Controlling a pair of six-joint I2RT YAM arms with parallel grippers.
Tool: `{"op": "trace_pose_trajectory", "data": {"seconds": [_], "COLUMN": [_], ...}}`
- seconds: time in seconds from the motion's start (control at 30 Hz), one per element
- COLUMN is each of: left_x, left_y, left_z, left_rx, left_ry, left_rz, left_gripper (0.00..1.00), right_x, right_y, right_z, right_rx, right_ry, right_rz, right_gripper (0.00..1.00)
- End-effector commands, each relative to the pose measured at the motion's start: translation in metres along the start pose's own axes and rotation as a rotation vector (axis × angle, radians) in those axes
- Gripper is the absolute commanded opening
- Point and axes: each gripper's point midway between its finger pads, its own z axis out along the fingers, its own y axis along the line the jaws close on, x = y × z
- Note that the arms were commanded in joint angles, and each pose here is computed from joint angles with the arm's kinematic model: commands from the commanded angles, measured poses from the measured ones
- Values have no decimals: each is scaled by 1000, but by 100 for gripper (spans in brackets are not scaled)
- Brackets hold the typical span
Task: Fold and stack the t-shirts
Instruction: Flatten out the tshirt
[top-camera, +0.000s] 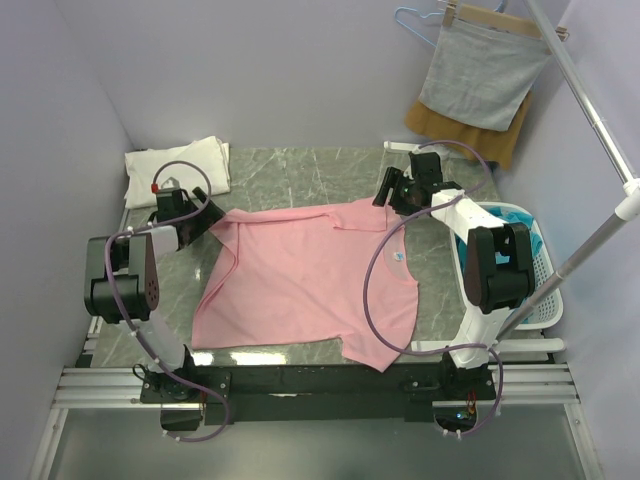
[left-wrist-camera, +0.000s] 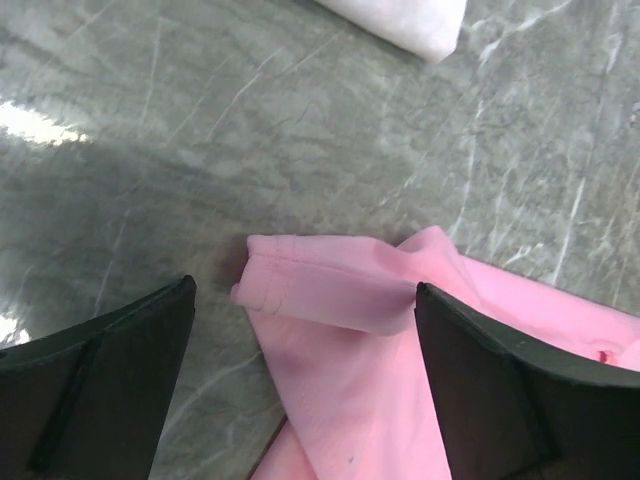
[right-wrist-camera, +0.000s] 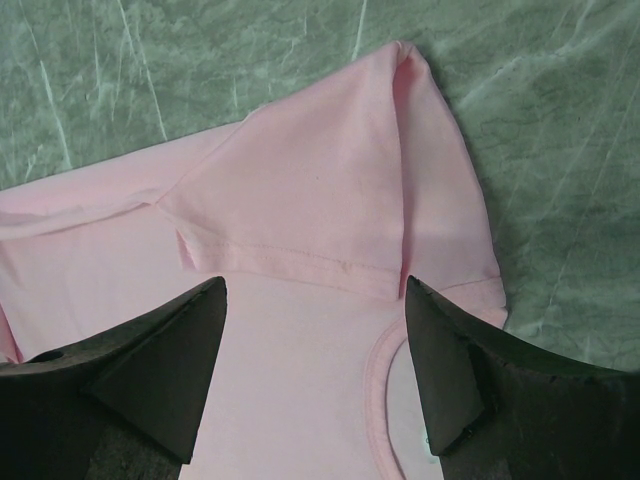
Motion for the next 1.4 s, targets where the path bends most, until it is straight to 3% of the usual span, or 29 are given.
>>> {"op": "trace_pose_trajectory", "data": {"seconds": [0.0,0.13,0.17,0.23,0.33,0.37,0.47,0.6,0.97,1.1,1.27,1.37], "left_x": [8,4,4,0,0,-1,-3,-12,-32,-35,-49,-60], "left_y": [-4,-5,-7,-6,-7,-6,-9,-15,-34,-38,-48,-56], "left_z": [11,15,14,14,14,14,15,14,5,6,6,6], "left_rx": [36,39,43,39,39,34,40,50,92,103,117,129], "left_ry": [36,31,30,21,23,25,29,19,-3,-1,-10,-24], "left_rz": [-26,-29,-24,-21,-13,-13,-5,8,41,51,91,117], "left_gripper": [94,86,80,74,47,31,13,8,9,9,8,8], "right_x": [-8,-8,-8,-6,-2,-1,3,-1,5,9,10,10], "right_y": [5,5,6,7,6,5,1,-1,-17,-17,-16,-16], "right_z": [-3,-2,-1,-1,5,6,17,29,56,60,63,63], "right_rx": [-17,-20,-21,-31,-34,-33,-23,-17,50,39,34,29], "right_ry": [-21,-18,-17,-10,10,17,35,41,88,101,110,109], "right_rz": [-17,-24,-23,-27,-19,-19,-15,-17,-11,-4,-8,-8], "right_gripper": [78,77,77,71,65,65,64,66,61,47,44,24]}}
